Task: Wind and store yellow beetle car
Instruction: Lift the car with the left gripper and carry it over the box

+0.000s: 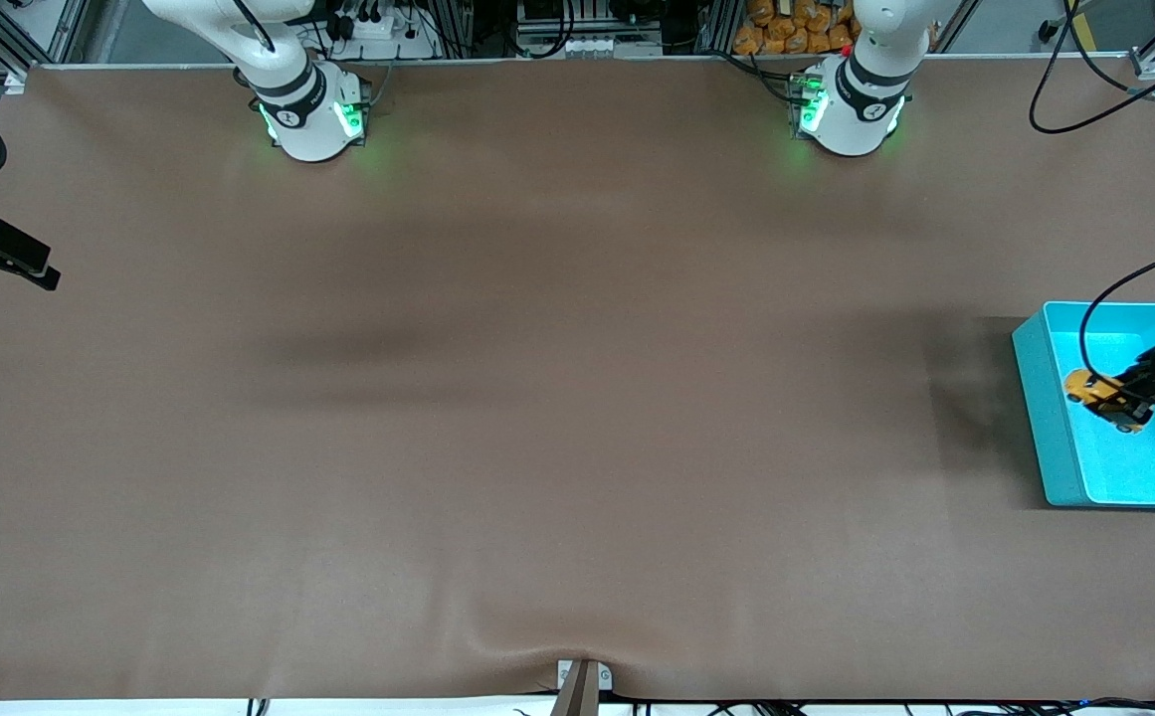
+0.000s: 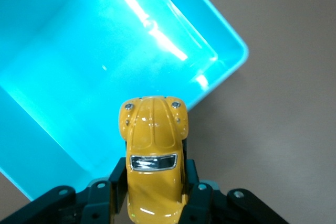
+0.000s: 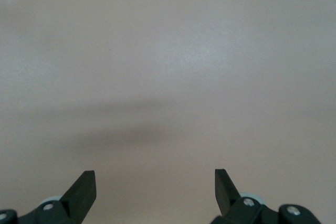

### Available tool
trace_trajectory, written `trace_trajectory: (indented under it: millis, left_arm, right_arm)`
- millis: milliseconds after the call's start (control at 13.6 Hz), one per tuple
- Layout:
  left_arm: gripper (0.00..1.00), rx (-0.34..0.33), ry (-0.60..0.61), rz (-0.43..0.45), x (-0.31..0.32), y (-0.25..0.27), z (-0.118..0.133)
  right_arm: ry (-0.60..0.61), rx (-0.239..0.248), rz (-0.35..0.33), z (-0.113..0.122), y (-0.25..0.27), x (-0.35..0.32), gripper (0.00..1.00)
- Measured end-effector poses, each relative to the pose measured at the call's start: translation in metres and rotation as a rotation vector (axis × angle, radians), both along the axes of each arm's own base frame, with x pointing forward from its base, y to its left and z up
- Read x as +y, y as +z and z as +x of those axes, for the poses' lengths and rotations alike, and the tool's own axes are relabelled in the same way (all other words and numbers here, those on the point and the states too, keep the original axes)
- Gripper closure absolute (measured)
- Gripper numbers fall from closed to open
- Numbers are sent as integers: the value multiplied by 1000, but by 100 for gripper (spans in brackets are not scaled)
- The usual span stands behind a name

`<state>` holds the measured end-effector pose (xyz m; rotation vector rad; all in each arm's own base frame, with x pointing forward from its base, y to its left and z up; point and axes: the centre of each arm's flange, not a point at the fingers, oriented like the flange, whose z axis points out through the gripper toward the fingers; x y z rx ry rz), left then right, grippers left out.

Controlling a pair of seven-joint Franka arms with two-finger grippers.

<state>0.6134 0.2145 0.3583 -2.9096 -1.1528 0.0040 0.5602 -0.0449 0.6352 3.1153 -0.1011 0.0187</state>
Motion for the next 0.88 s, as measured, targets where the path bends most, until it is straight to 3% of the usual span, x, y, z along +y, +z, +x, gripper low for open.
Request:
trace_trajectory:
  millis: [294, 587, 881]
  left_arm:
    - [54, 10, -214, -17, 58, -14, -18]
    - [54, 11, -357, -37, 75, -33, -18]
    - [54, -28, -508, -34, 111, -59, -27]
  right_arm:
    - [0, 0, 0, 0, 0, 0, 0]
    - [0, 0, 0, 0, 0, 0, 0]
    - [0, 0, 0, 0, 0, 0, 0]
